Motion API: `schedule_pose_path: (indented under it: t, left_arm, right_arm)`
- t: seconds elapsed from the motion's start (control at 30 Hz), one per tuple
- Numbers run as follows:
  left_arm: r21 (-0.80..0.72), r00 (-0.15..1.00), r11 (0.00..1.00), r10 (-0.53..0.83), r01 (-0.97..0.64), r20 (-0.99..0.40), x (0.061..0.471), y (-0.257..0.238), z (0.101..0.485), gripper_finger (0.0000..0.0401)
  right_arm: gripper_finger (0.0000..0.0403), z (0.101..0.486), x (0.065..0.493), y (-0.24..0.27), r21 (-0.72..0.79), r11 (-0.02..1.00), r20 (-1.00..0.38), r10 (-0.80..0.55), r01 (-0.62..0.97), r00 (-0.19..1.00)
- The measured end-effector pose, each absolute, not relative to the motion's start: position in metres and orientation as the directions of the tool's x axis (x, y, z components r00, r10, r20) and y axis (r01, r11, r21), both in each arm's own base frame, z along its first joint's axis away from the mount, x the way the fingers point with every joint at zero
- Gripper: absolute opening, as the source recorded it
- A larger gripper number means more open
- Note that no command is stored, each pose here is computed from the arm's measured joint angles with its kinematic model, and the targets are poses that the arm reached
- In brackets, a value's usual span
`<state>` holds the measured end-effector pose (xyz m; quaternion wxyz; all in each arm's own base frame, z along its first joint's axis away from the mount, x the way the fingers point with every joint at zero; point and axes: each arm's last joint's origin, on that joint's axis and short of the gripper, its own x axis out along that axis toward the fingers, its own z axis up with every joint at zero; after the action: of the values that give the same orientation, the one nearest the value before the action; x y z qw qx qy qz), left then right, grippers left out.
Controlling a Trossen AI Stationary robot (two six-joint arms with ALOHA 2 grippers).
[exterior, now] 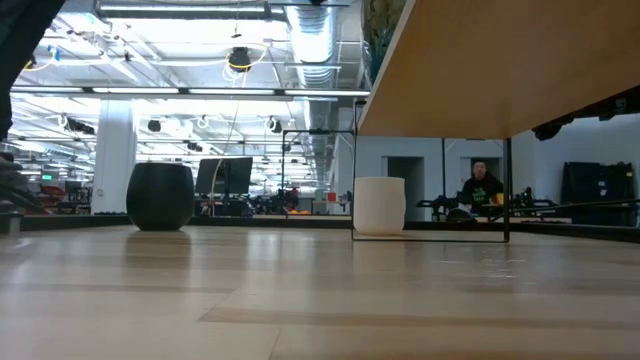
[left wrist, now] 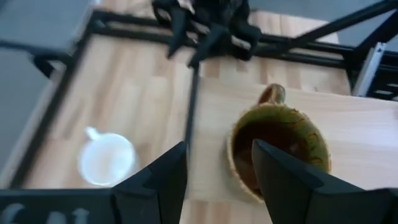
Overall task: Stack small to large cups/mugs on shelf
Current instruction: Put the black mug on the shelf
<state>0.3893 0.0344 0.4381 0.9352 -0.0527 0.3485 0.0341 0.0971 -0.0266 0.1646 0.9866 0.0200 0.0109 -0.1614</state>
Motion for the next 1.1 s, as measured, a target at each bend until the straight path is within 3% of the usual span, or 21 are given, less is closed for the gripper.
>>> schedule_pose_path:
  t: [0.37, 0.8, 1.1]
  left_arm:
    - [0.064, 0.867, 0.994, 0.108, -0.088, -0.486, 0.342, 0.008, 0.492, 0.0169]
    - [0.102, 0.901, 0.987, 0.158, -0.127, -0.403, 0.297, -0.011, 0.496, 0.0169]
    - [0.089, 0.940, 0.986, 0.161, -0.140, -0.303, 0.251, -0.016, 0.461, 0.0169]
  right_arm:
    - [0.0189, 0.165, 0.097, -0.027, 0.069, 0.945, -0.028, -0.318, 0.319, 0.948]
    - [0.0189, 0.165, 0.097, -0.027, 0.077, 0.945, -0.028, -0.318, 0.319, 0.948]
    - [0.0189, 0.165, 0.097, -0.027, 0.077, 0.945, -0.028, -0.318, 0.319, 0.948]
